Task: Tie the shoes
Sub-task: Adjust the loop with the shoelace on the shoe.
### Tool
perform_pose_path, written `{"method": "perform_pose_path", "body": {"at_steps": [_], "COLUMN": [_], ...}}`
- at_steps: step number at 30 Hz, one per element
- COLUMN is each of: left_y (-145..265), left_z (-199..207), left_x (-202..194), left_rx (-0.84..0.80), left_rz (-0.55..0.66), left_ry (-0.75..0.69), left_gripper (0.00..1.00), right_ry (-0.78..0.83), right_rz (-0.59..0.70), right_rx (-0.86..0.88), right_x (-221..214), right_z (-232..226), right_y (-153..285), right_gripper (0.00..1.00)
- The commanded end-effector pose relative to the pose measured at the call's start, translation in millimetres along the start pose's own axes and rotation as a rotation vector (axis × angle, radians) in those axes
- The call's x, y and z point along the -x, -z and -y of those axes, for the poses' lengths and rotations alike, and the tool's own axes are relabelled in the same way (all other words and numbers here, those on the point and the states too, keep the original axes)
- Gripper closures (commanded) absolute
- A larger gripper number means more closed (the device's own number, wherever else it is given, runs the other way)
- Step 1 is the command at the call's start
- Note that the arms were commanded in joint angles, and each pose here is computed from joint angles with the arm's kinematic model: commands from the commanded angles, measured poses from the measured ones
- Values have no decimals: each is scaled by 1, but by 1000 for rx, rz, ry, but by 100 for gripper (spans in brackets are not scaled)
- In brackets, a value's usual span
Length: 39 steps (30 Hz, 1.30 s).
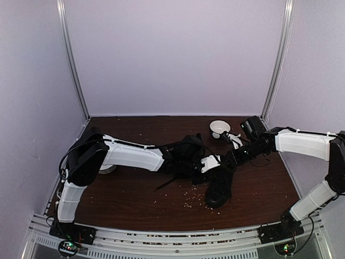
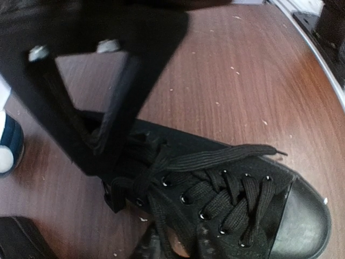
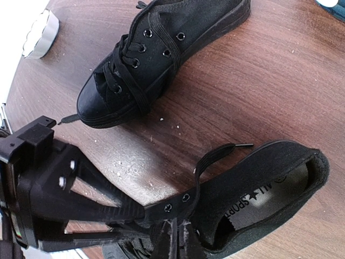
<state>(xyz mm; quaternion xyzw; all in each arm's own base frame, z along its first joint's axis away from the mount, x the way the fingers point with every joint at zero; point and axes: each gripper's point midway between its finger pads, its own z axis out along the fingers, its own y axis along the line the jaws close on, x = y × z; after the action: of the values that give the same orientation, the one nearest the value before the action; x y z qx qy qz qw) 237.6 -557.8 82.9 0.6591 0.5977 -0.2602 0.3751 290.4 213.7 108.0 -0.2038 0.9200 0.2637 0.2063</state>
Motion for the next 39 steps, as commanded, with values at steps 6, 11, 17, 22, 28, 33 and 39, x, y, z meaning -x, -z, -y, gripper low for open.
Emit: {"method": "perform_pose_path", "body": {"at_steps": [6, 11, 17, 22, 28, 33, 39], "left_y": [-5, -8, -15, -16, -17, -13, -13], "left_z": [-15, -30, -29, -34, -39, -53, -54], "left_x": [3, -4, -16, -29, -41, -49, -54], "left_rx": [70, 100, 94, 101, 111, 140, 142], "left_rz": [5, -21, -45, -88, -123, -147, -157], "left_ry": [1, 36, 31, 45, 58, 104, 113], "left_gripper": [100, 100, 100, 100, 100, 100, 100], "right_ry": [-46, -127, -232, -301, -369, -421, -473], "right_rz": [35, 75, 84, 130, 153, 174, 171], "right_rx": [-56, -113, -132, -141, -128, -112, -112], "right_x": [-5, -16, -38, -43, -51, -57, -66], "right_z": [10, 29, 49, 62, 74, 84, 97], "right_y": [13, 28, 28, 31, 30, 23, 17], "right_gripper": [100, 100, 100, 100, 100, 100, 100]}}
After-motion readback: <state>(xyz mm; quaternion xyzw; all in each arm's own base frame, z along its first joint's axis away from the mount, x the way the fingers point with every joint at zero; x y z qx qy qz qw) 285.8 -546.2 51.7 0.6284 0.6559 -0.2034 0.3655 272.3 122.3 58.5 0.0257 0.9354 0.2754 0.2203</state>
